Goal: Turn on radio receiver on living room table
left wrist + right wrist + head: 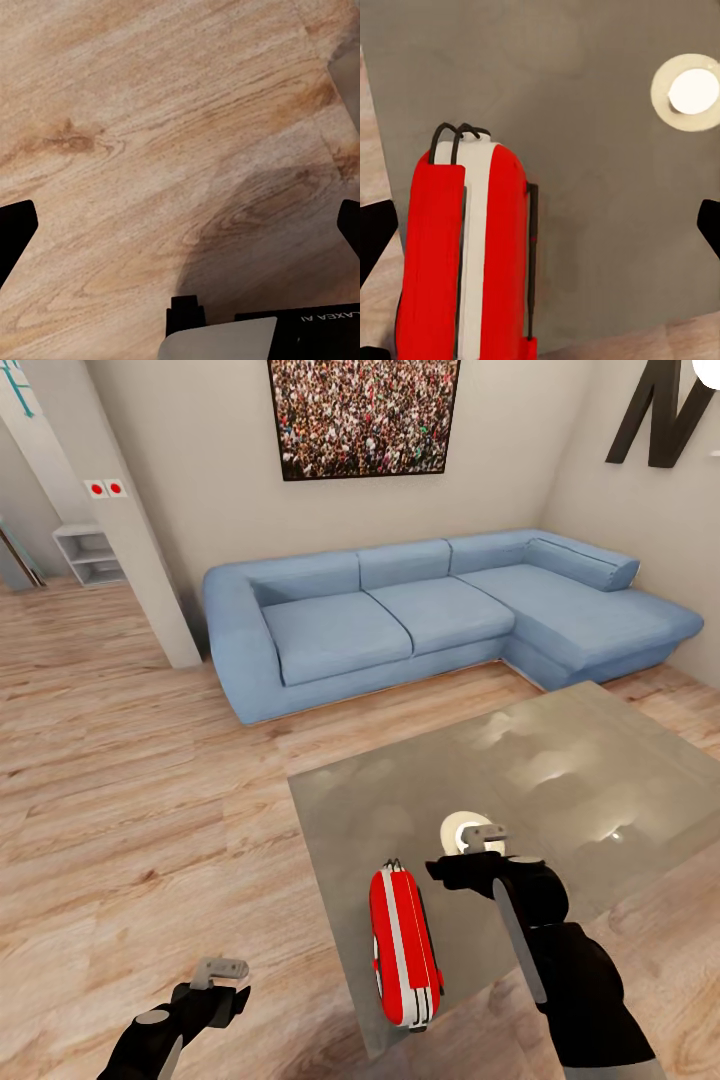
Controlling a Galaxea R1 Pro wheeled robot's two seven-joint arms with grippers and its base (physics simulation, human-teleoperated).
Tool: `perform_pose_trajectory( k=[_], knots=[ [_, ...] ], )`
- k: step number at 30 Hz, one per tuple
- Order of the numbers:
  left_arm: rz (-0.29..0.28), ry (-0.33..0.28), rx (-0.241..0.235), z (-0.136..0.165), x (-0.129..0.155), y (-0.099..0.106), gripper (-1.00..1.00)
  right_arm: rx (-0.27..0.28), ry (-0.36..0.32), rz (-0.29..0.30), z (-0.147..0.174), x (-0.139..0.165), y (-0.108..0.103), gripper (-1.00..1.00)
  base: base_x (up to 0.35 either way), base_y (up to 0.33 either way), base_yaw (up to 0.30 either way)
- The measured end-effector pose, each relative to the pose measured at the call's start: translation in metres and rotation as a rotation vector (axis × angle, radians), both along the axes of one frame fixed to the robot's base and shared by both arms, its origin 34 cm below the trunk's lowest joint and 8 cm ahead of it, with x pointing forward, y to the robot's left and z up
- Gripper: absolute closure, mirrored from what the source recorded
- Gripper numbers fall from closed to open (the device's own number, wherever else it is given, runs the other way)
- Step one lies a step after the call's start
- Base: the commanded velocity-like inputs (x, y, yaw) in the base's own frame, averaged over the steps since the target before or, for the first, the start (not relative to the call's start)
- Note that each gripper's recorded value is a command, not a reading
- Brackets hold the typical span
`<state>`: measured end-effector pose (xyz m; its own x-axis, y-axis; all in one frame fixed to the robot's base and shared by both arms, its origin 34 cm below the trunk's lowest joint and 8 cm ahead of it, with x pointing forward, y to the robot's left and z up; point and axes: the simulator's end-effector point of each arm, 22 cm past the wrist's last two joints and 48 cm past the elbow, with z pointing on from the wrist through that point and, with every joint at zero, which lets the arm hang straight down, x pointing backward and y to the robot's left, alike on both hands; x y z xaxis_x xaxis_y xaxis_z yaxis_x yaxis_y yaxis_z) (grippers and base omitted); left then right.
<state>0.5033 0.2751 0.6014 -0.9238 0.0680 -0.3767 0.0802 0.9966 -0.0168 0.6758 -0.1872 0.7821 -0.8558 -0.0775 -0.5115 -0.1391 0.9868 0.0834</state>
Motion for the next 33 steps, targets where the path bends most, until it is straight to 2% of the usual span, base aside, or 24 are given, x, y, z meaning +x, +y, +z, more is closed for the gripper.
perform_pose_trajectory(
  k=[7,10,11,16,18,19,33],
  knots=[
    [0.0,0.0,0.0,0.0,0.0,0.0,-1.0,0.007,0.007,0.0,-0.002,-0.001,0.004,-1.0,0.0,0.0,0.0],
    [0.0,0.0,0.0,0.0,0.0,0.0,-1.0,0.022,0.02,0.0,-0.006,-0.004,0.013,-1.0,0.0,0.0,0.0],
    [0.0,0.0,0.0,0.0,0.0,0.0,-1.0,0.056,0.051,0.002,-0.014,-0.01,0.032,-1.0,0.0,0.0,0.0],
    [0.0,0.0,0.0,0.0,0.0,0.0,-1.0,0.07,0.062,0.011,-0.016,-0.013,0.046,-1.0,0.0,0.0,0.0],
    [0.0,0.0,0.0,0.0,0.0,0.0,-1.0,0.075,0.063,0.047,-0.015,-0.016,0.065,-1.0,0.0,0.0,0.0],
    [0.0,0.0,0.0,0.0,0.0,0.0,-1.0,0.072,0.063,0.054,-0.015,-0.017,0.067,-1.0,0.0,0.0,0.0],
    [0.0,0.0,0.0,0.0,0.0,0.0,-1.0,0.043,0.132,0.066,-0.04,-0.033,0.068,-1.0,0.0,0.0,0.0]
  ],
)
